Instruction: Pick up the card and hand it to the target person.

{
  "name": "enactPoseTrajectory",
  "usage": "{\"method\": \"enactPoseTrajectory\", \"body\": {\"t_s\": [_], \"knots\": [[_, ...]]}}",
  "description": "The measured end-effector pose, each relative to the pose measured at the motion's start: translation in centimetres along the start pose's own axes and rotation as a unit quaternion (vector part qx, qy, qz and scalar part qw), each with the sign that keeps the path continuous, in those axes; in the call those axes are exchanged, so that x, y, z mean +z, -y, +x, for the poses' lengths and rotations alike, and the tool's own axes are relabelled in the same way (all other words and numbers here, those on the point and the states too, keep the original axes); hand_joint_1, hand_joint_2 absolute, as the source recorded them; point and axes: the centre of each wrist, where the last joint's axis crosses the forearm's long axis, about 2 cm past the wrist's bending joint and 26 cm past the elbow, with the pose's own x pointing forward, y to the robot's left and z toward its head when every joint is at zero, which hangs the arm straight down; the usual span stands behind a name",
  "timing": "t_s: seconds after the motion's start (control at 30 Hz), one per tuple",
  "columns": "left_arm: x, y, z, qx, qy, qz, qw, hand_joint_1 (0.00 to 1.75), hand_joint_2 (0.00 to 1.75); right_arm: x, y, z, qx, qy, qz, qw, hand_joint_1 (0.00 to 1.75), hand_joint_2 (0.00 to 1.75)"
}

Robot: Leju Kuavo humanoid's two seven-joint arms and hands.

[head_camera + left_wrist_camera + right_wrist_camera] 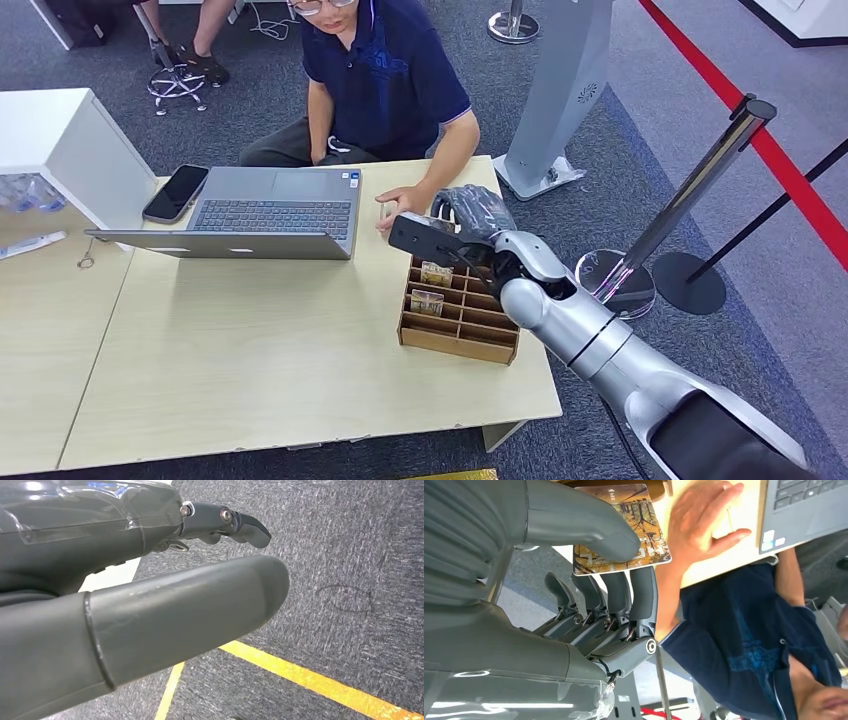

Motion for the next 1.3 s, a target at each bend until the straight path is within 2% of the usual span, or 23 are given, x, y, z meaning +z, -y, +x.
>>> {"method": "enactPoseTrajectory", "body": {"t_s": [0.43, 0.83, 0.97, 1.3], "knots": [[0.0, 0.0, -0.1, 0.000, -0.005, 0.000, 1.000, 0.00, 0.00, 0.0, 4.5, -0.8, -0.033, 0.000, -0.092, 0.995, 1.42, 1.75], [0.0, 0.0, 0.0, -0.012, 0.004, -0.009, 1.000, 0.00, 0.00, -2.5, 7.6, -2.1, -0.043, 0.004, -0.139, 0.989, 1.48, 1.75], [0.0, 0.0, 0.0, -0.015, 0.009, -0.012, 1.000, 0.00, 0.00, -3.8, 7.6, -2.8, -0.037, -0.002, -0.137, 0.990, 1.47, 1.75], [0.0, 0.1, 0.0, -0.032, 0.018, -0.016, 0.999, 0.00, 0.00, -5.6, 6.0, -3.5, -0.013, -0.027, -0.109, 0.994, 1.50, 1.75]]}}
